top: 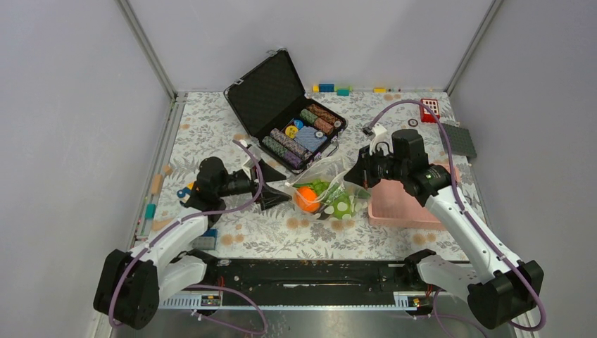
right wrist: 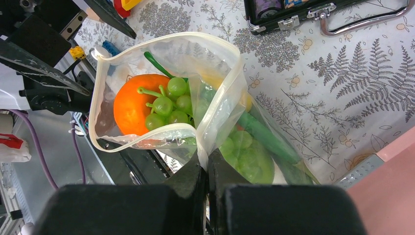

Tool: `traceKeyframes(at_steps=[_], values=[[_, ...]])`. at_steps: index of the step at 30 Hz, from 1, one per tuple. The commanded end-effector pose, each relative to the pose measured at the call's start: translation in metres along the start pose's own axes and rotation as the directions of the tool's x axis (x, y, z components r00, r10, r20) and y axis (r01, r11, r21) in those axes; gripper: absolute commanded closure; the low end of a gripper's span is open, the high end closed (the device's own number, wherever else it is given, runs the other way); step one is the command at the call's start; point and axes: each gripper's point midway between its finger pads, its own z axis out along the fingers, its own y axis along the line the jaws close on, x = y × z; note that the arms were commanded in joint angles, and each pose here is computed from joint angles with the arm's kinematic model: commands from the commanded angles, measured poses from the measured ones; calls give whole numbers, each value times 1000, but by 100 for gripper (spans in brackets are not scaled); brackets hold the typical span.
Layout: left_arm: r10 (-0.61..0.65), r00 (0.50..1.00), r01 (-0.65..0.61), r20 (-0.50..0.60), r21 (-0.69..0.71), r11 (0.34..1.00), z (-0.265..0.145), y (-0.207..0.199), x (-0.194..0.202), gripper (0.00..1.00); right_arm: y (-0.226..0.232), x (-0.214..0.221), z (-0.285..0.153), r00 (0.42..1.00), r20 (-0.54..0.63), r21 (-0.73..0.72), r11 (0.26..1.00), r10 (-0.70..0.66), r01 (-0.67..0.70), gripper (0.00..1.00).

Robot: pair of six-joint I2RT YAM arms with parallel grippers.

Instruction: Place the food in the zip-top bag and seal the zipper

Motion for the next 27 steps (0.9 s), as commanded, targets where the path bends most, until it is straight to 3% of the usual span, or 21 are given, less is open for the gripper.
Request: traceKeyframes(at_steps=[1,6,11,20,22,26,27], values=[[77,996,-80,36,88,993,5,-7,-15,20,3,-6,-3,1000,24,-22,1000,-16,16,100],[70,997,-73,37,74,995,6,-1,-9,26,1,-7,-4,1000,27,-13,1000,-8,8,100],[54,998,-57,33,96,994,9,1,-7,48,0,-3,-4,1000,24,-7,1000,5,-5,100],[50,998,-53,36,111,992,10,0,-3,52,-3,-6,-5,999,34,8,1000,13,-14,100],[34,999,-38,32,124,992,11,-1,-1,60,-4,-7,-5,999,37,17,1000,21,-22,100],[24,999,-29,39,144,989,12,-4,-5,96,-9,-8,-7,998,51,42,998,38,-40,100],[27,999,-33,42,144,989,11,-5,-8,100,-10,-8,-8,998,54,47,998,39,-41,100]])
